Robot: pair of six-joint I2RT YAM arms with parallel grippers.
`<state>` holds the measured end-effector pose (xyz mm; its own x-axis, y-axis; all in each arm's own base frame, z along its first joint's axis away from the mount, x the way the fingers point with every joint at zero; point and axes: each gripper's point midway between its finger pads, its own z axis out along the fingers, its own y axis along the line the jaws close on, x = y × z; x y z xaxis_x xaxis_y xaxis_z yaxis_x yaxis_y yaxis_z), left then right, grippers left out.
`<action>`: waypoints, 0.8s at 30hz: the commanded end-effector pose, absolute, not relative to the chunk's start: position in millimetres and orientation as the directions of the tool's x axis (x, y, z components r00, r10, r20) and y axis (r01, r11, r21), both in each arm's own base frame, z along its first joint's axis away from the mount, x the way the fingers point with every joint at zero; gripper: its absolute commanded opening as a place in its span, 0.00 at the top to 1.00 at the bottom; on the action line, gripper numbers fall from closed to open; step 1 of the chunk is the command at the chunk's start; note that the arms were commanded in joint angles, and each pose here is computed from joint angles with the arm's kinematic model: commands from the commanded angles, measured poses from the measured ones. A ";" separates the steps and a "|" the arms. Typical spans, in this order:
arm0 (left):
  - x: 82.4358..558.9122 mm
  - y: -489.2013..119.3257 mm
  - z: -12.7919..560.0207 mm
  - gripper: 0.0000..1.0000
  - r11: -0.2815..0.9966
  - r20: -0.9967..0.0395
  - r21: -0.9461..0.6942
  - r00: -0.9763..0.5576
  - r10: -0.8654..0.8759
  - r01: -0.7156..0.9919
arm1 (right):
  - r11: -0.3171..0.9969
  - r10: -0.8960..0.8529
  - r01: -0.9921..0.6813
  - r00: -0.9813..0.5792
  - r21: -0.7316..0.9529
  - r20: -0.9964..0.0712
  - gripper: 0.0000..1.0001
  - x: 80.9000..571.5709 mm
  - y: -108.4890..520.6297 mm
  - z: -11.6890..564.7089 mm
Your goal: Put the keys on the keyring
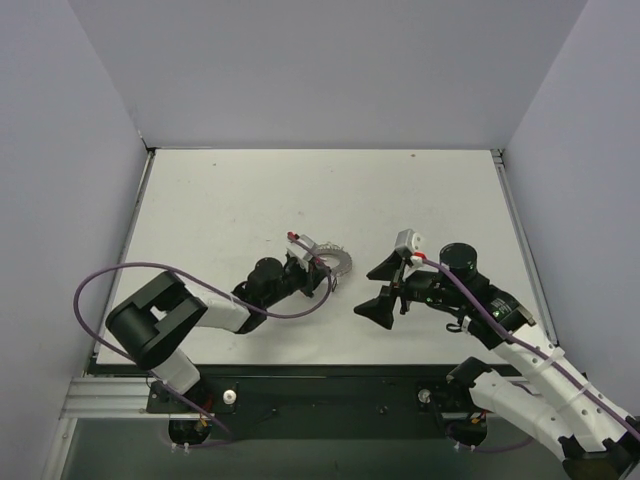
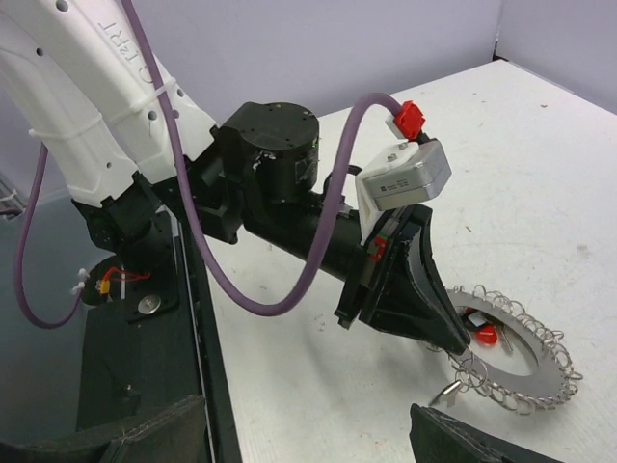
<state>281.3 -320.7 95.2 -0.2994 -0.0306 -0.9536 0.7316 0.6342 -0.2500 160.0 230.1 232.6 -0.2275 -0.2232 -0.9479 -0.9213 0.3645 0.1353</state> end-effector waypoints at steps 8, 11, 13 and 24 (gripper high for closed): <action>253.5 -360.8 202.4 1.00 0.527 -0.996 -0.088 -0.078 -0.041 0.845 | 0.347 -0.164 -0.933 -0.158 0.093 -0.974 0.13 160.2 232.4 254.5; 248.4 -360.7 223.9 1.00 0.511 -0.994 -0.105 -0.067 -0.092 0.853 | 0.349 -0.151 -0.933 -0.145 0.085 -0.978 0.13 159.2 231.3 260.8; 250.2 -357.5 231.5 1.00 0.519 -0.991 -0.118 -0.067 -0.117 0.846 | 0.350 -0.151 -0.933 -0.143 0.083 -0.978 0.13 159.0 230.9 260.2; 274.5 -333.6 107.7 1.00 0.593 -0.947 -0.264 -0.321 -0.009 0.761 | 0.349 -0.175 -0.930 -0.190 0.119 -0.966 0.13 162.3 234.4 238.2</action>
